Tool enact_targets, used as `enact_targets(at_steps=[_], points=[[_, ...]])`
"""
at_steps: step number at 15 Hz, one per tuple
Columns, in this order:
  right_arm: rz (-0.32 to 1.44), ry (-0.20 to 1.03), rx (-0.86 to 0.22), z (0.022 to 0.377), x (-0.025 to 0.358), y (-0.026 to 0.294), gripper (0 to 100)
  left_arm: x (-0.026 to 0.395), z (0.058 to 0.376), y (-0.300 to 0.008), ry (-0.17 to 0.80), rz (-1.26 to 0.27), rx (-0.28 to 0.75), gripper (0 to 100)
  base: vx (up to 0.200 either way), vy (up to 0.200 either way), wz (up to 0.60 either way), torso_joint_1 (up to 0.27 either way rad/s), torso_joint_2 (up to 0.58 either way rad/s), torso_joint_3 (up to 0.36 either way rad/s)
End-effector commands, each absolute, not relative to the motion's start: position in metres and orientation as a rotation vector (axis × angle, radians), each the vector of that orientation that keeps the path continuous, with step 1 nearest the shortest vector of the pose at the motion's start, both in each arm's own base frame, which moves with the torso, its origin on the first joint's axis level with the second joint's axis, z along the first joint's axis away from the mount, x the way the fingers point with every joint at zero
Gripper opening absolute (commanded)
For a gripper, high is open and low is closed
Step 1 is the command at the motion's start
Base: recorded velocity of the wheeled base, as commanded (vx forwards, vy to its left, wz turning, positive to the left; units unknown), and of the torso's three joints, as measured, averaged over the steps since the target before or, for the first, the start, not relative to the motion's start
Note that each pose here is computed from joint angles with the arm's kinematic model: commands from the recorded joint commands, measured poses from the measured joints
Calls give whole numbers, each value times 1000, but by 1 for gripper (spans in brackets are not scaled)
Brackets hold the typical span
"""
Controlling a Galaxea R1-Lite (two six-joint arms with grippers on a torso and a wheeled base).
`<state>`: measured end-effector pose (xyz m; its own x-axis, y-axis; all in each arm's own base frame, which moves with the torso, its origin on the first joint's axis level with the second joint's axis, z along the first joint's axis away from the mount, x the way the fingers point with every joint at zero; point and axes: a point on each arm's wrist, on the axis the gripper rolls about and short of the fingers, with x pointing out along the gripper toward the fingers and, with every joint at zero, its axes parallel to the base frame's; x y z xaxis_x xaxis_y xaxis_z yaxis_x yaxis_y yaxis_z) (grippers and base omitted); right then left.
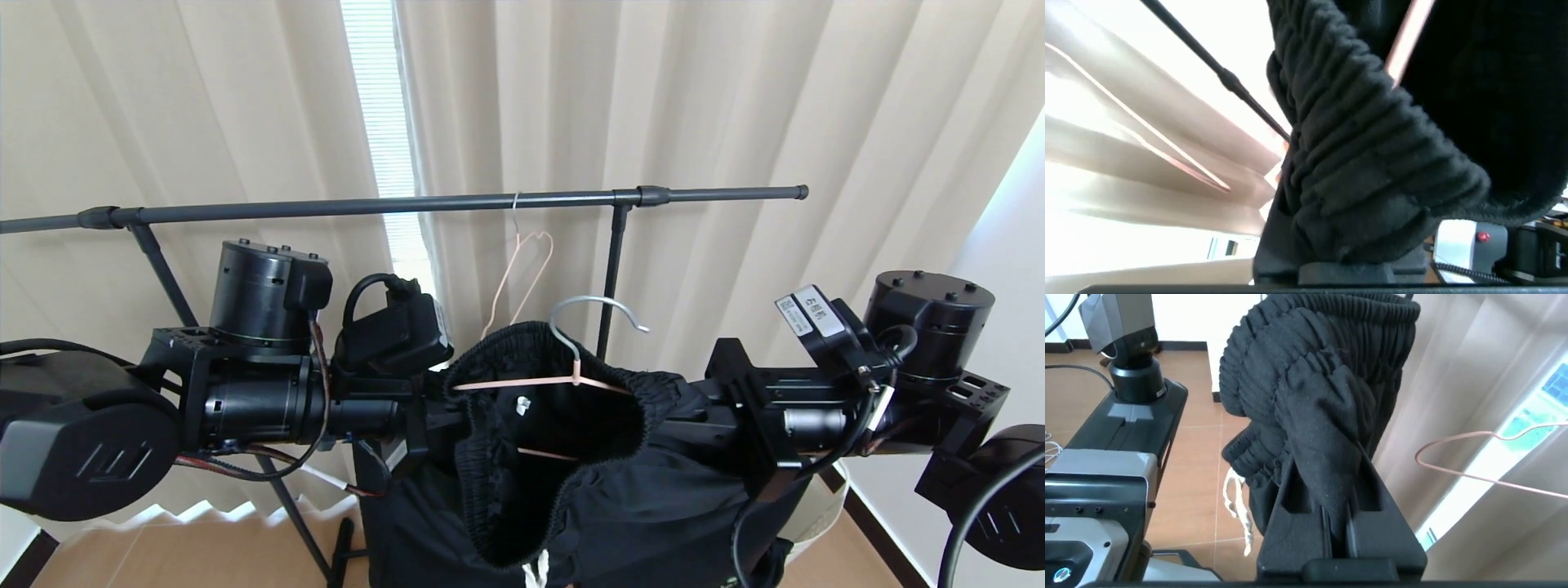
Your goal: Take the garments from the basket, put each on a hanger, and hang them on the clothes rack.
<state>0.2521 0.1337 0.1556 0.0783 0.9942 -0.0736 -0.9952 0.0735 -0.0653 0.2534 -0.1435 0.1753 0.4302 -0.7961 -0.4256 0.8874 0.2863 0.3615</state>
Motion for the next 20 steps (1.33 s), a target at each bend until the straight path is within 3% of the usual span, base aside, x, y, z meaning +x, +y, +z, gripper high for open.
enact_targets(at_steps=[1,7,8,20], points=[[1493,14,-106,154,256,135,0,250,182,-141,150,-1122,604,0,0,0,0,0,0,0],[1477,49,-58,156,257,134,0,249,185,-140,146,-1106,609,0,0,0,0,0,0,0],[1475,44,-61,156,258,134,100,248,186,-140,141,-1105,609,0,0,0,0,0,0,0],[1390,-27,-155,150,274,110,100,232,198,-110,121,-1020,601,0,0,0,0,0,0,0]])
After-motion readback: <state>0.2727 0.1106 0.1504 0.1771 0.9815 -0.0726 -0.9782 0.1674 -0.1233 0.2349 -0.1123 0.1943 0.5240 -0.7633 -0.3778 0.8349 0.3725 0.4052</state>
